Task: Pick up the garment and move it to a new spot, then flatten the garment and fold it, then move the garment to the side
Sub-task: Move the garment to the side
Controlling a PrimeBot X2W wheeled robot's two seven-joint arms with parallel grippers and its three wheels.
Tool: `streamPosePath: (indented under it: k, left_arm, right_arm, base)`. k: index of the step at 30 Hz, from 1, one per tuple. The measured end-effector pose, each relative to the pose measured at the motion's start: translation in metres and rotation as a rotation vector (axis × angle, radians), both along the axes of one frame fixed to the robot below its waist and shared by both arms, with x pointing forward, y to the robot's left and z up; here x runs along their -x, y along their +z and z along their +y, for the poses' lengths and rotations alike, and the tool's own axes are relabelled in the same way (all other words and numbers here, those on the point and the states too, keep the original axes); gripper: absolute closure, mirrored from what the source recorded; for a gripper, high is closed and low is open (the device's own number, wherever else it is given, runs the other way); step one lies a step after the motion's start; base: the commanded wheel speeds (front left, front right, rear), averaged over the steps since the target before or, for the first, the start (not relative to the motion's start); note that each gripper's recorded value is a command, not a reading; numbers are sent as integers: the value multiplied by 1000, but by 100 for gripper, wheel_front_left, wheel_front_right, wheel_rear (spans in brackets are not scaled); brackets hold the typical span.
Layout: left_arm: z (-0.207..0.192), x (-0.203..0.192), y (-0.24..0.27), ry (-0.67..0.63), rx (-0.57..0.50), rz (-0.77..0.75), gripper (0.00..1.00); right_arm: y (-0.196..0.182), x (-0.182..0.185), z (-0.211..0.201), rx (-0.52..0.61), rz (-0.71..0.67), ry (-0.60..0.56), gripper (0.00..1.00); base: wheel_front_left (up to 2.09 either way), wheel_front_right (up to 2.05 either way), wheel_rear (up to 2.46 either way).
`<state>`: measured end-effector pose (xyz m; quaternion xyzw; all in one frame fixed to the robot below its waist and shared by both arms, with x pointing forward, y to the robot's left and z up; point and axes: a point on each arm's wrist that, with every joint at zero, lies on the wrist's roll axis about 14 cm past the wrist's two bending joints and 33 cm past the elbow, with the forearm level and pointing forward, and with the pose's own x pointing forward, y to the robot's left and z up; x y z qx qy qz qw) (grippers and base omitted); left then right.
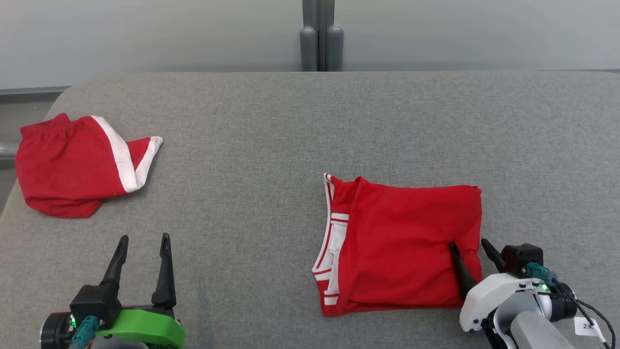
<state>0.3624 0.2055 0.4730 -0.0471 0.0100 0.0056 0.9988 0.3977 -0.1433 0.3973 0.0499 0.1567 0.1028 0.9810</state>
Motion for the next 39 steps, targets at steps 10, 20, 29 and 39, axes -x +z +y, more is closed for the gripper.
streamPosePath:
  k: [10,20,29,39]
  left_arm:
    - [-1,-6,-3,-5,-1,8,0]
    - [-8,-16,-8,-19,10,20,0]
    - [-29,-55,-5,-80,17,-9,0]
    - [-45,-109,-26,-148,4,-8,0]
  right_arm:
    - [-21,-2,6,-29,80,-8,58]
    - [-7,-36,5,7,44,39,100]
    - [27,-105,-46,147,-68,34,100]
    - [34,-165,-127,324,-96,-22,100]
  base:
    - [0,0,0]
    - [0,0,0]
    - [0,0,0]
    - [0,0,0]
